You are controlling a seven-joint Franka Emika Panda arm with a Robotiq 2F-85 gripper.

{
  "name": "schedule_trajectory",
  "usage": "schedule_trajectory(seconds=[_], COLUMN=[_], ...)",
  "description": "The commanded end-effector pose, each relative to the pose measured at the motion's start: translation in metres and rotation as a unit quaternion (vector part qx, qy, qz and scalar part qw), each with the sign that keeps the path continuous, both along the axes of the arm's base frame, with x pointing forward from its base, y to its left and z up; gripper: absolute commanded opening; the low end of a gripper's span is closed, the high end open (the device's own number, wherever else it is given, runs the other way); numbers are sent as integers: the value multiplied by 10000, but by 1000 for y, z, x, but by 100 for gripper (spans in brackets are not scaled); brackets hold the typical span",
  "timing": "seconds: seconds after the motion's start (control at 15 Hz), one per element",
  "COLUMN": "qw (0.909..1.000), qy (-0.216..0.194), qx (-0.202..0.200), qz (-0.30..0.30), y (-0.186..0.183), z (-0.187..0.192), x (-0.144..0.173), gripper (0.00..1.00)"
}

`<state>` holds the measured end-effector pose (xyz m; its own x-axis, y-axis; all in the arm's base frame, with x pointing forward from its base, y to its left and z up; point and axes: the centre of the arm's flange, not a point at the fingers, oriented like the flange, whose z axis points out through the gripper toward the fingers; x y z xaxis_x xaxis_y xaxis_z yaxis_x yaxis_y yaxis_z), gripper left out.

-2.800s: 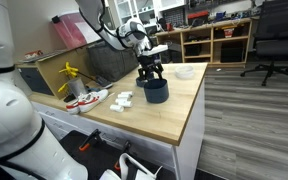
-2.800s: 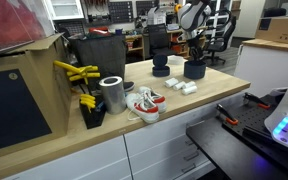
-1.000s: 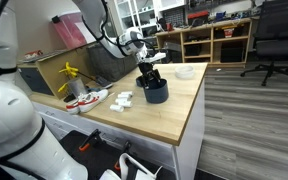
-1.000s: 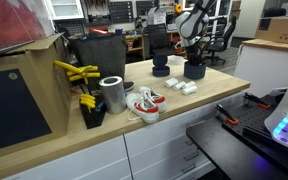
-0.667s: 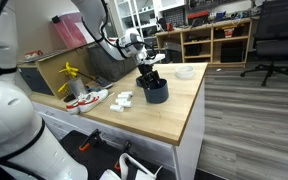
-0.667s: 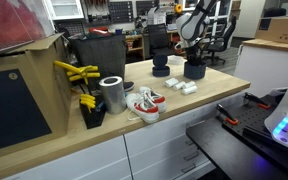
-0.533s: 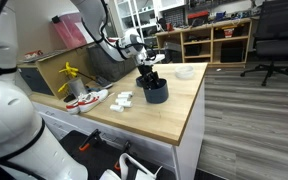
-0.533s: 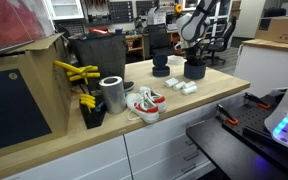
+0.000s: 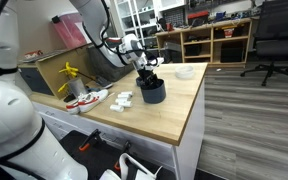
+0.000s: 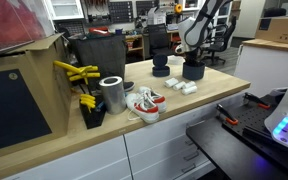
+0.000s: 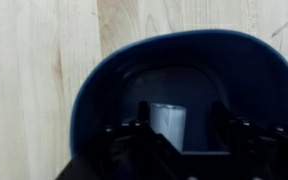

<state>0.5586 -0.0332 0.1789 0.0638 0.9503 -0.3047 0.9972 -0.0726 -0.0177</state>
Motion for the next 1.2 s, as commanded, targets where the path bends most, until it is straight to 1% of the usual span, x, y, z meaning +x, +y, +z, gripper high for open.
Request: schedule_trajectory(seconds=[0.0,0.07,0.27,0.33,0.47,1.13], qw=[9998,9997,9996,9996,9996,9975], qy=[-158,-167,-178,-199,-221,-697], qx=[-16,-6,5,-5,-24,46], qz=[154,172,198,203,196,61], y=[-1,-2,-5,-6,-9,-15], z=[-11,-12,-15,-14,-13,20], x=[-12,-13,-16,-16,-17,-21], gripper=[41,34,9,3,0,0])
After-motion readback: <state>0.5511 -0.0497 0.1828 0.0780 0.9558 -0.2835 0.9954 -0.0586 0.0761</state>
